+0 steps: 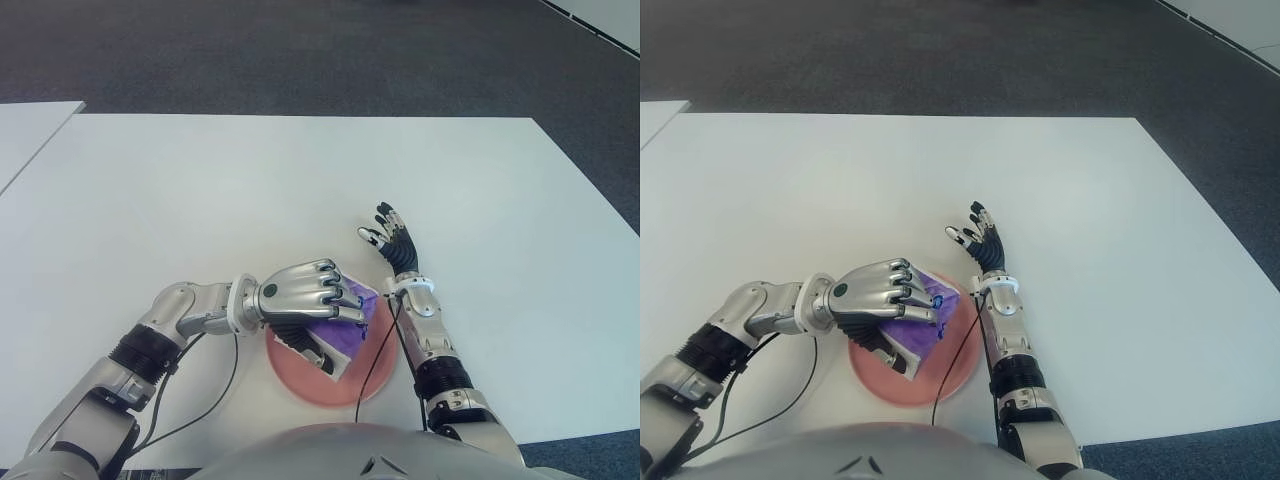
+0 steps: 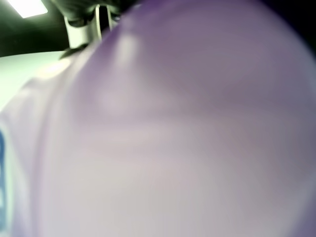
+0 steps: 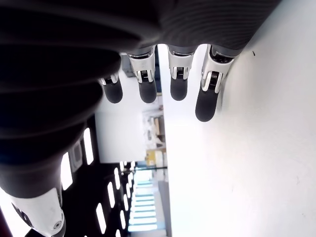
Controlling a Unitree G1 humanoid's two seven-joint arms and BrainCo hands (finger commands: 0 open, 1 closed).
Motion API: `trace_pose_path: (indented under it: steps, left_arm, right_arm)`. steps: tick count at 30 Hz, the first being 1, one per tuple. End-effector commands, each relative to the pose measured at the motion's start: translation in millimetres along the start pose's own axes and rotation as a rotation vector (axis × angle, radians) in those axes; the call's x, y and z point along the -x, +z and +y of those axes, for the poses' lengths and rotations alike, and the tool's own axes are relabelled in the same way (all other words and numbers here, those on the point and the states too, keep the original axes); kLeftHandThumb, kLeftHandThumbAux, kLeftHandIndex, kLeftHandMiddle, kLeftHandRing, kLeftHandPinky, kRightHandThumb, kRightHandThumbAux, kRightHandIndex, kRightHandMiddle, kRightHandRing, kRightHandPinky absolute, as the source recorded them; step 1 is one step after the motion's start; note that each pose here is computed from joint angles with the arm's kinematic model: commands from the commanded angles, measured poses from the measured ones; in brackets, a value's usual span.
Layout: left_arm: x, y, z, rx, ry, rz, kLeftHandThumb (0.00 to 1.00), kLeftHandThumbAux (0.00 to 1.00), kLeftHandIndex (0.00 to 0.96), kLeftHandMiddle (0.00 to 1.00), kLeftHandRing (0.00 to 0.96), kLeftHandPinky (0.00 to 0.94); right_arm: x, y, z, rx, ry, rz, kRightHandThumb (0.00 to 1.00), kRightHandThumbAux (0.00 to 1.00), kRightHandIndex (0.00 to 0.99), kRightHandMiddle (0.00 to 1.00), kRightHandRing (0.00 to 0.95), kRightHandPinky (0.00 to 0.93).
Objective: Put the tissue paper into the plate.
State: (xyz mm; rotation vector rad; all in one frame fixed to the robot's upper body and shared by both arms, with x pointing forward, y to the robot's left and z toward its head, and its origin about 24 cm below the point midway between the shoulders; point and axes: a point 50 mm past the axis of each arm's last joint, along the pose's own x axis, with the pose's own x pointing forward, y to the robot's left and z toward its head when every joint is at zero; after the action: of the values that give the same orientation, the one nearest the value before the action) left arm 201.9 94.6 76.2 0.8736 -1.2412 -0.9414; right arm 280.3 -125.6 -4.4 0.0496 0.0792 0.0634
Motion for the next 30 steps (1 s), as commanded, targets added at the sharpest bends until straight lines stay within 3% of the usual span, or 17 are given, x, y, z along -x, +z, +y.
trace_pose_path:
  steps: [1,7,13,15,16,17,18,19,22,30]
  left_arm:
    - [-2.4,-2.8,-0.4,-0.007,-0.004,-0.022,0.716,0.695,0.442,0.812,0.869,0.88]
    - [-4.5,-5.6,4.8,0.049,0.086,-0.022,0.717,0.698,0.441,0.821,0.86,0.863]
    - [-6.6,-5.4,7.3,0.071,0.136,0.018,0.712,0.702,0.437,0.719,0.703,0.649]
    - [-6.3,-5.7,7.7,0.023,0.094,0.041,0.7,0.706,0.429,0.586,0.564,0.507]
    - [-6.3,-5.9,8.3,-0.003,0.072,0.048,0.69,0.71,0.421,0.431,0.395,0.337]
    - [-5.9,-5.8,8.3,-0.042,0.035,0.057,0.686,0.712,0.418,0.375,0.335,0.275]
    - [-5.5,-5.6,8.4,-0.069,0.011,0.064,0.492,0.666,0.286,0.24,0.214,0.176]
    - [-4.5,-5.2,7.6,-0.089,-0.01,0.071,0.363,0.638,0.201,0.153,0.137,0.112]
    - [0.0,-4.5,2.6,-0.131,-0.059,0.099,0.194,0.576,0.065,0.05,0.044,0.036]
    - [-0.1,-5.2,2.9,-0.162,-0.074,0.144,0.072,0.478,0.003,0.002,0.002,0.001]
  right_arm:
    - [13.0,-25.5,1.4,0.001,-0.009,0.134,0.006,0.712,0.041,0.046,0.0,0.0]
    - [13.7,-25.2,2.4,-0.002,-0.005,0.127,0.008,0.717,0.041,0.047,0.0,0.0]
    - [12.8,-25.3,2.1,-0.005,-0.014,0.135,0.01,0.716,0.041,0.045,0.001,0.0]
    - [12.6,-25.4,1.8,-0.004,-0.02,0.134,0.01,0.718,0.043,0.044,0.001,0.0]
    - [12.5,-25.3,1.9,-0.004,-0.023,0.132,0.011,0.721,0.045,0.046,0.003,0.0]
    - [12.5,-25.0,1.9,-0.002,-0.027,0.125,0.01,0.722,0.046,0.047,0.004,0.0]
    - [12.5,-24.8,2.0,0.0,-0.03,0.12,0.009,0.722,0.05,0.052,0.007,0.0]
    - [12.6,-24.7,2.0,0.001,-0.032,0.116,0.008,0.722,0.053,0.055,0.009,0.0]
    - [12.5,-25.1,2.3,0.002,-0.036,0.108,0.01,0.719,0.061,0.062,0.015,0.0]
    - [11.6,-24.0,5.0,-0.011,-0.022,0.103,0.002,0.728,0.066,0.065,0.012,0.0]
